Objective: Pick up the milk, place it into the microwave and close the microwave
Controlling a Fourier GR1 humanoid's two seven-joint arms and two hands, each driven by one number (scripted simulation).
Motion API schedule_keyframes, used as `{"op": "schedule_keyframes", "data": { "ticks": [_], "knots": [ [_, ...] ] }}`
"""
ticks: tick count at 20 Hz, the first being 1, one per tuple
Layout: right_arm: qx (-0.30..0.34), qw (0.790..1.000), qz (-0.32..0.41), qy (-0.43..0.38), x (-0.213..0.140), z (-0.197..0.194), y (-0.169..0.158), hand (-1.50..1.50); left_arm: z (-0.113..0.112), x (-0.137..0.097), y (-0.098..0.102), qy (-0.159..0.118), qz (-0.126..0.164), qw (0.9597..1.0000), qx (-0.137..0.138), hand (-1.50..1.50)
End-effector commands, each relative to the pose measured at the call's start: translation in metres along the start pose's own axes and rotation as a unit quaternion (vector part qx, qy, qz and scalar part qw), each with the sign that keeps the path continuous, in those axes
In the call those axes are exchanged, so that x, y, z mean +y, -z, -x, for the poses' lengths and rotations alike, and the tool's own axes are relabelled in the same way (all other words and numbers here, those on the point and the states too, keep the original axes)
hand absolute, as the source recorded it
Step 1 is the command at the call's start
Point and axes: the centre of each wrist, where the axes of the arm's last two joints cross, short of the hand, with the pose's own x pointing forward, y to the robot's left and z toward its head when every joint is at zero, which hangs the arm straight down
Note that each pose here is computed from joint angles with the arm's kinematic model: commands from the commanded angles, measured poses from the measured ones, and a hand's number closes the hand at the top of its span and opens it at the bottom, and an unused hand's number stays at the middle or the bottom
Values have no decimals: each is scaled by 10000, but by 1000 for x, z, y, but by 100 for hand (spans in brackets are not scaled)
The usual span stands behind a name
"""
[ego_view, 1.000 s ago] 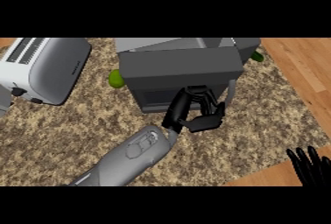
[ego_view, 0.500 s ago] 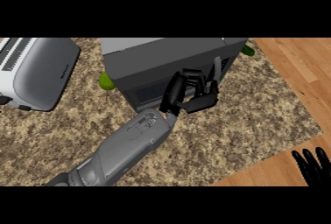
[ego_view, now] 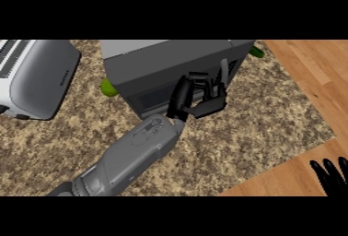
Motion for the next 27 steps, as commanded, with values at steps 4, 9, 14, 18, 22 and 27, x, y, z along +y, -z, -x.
{"op": "schedule_keyframes", "data": {
  "ticks": [4, 9, 14, 18, 22, 27],
  "knots": [
    [-173, 9996, -224, -77, -5, -15, 7, -150, -6, 6, 17, 37, -152, 9999, -34, 150],
    [-172, 9994, -308, 28, -1, -19, 8, -150, -7, 6, 20, -1, -199, 9997, -142, 150],
    [-155, 9991, -277, 296, 2, -20, 5, -150, -5, 7, 20, -22, -179, 9997, -174, 150],
    [-131, 9988, -288, 368, 3, -25, 3, -150, -2, 6, 18, -8, -201, 9996, -191, 150],
    [-58, 9990, -300, 339, 1, -29, 3, -150, -3, 7, 20, -57, -193, 9996, -180, 150],
    [-44, 9984, -469, 315, 0, -38, 6, -150, -1, 8, 21, -42, -299, 9993, -202, 150]
  ]
}}
